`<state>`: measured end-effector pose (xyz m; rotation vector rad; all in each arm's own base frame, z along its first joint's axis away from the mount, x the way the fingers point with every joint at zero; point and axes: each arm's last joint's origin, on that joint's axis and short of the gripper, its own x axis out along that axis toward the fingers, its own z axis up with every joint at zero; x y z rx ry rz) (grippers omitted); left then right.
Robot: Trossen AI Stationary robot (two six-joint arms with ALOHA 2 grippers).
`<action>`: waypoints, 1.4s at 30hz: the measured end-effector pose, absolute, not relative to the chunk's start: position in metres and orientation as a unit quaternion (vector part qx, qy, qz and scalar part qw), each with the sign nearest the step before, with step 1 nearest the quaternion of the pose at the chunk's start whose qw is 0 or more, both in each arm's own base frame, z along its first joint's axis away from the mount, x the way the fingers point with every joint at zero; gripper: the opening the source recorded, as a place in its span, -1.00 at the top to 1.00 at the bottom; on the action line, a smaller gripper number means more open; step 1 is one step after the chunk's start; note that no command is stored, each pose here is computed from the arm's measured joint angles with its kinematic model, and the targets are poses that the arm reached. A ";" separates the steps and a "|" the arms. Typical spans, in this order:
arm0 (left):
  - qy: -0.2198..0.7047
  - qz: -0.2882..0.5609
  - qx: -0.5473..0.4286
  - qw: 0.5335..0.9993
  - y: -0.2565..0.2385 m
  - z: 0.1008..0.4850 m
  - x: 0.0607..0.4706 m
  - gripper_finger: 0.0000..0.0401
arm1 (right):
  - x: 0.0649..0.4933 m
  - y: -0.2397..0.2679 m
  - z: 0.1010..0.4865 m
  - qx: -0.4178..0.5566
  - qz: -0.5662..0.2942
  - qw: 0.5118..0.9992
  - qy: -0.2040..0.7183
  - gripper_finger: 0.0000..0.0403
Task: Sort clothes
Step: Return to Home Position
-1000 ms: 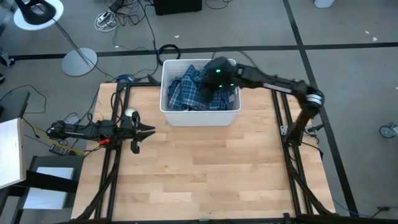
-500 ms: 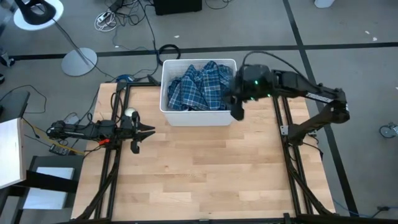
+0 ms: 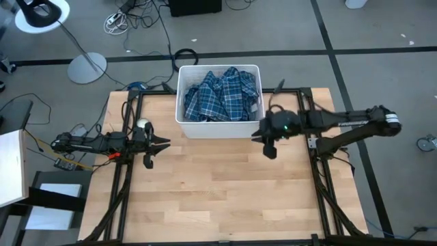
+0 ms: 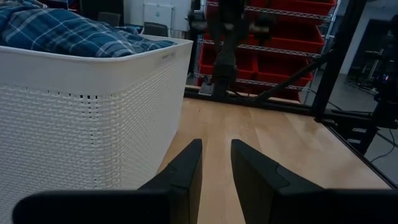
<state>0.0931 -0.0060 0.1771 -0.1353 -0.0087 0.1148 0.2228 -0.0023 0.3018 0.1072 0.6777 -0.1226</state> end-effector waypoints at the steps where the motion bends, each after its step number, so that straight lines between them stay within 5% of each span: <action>1: -0.004 0.057 -0.068 0.996 -0.006 0.177 0.093 0.55 | 0.218 -0.001 0.292 0.053 -0.055 0.946 0.315 0.58; 11: -0.009 0.057 -0.068 0.996 -0.006 0.178 0.093 0.55 | 0.175 -0.005 0.193 0.074 -0.053 0.976 0.199 0.57; 17: -0.009 0.057 -0.068 0.996 -0.006 0.178 0.093 0.55 | 0.158 -0.013 0.166 0.111 -0.080 0.981 0.136 0.58; 42: -0.010 0.057 -0.069 0.996 -0.006 0.178 0.093 0.55 | 0.129 0.004 0.151 0.112 -0.091 0.987 0.071 0.59</action>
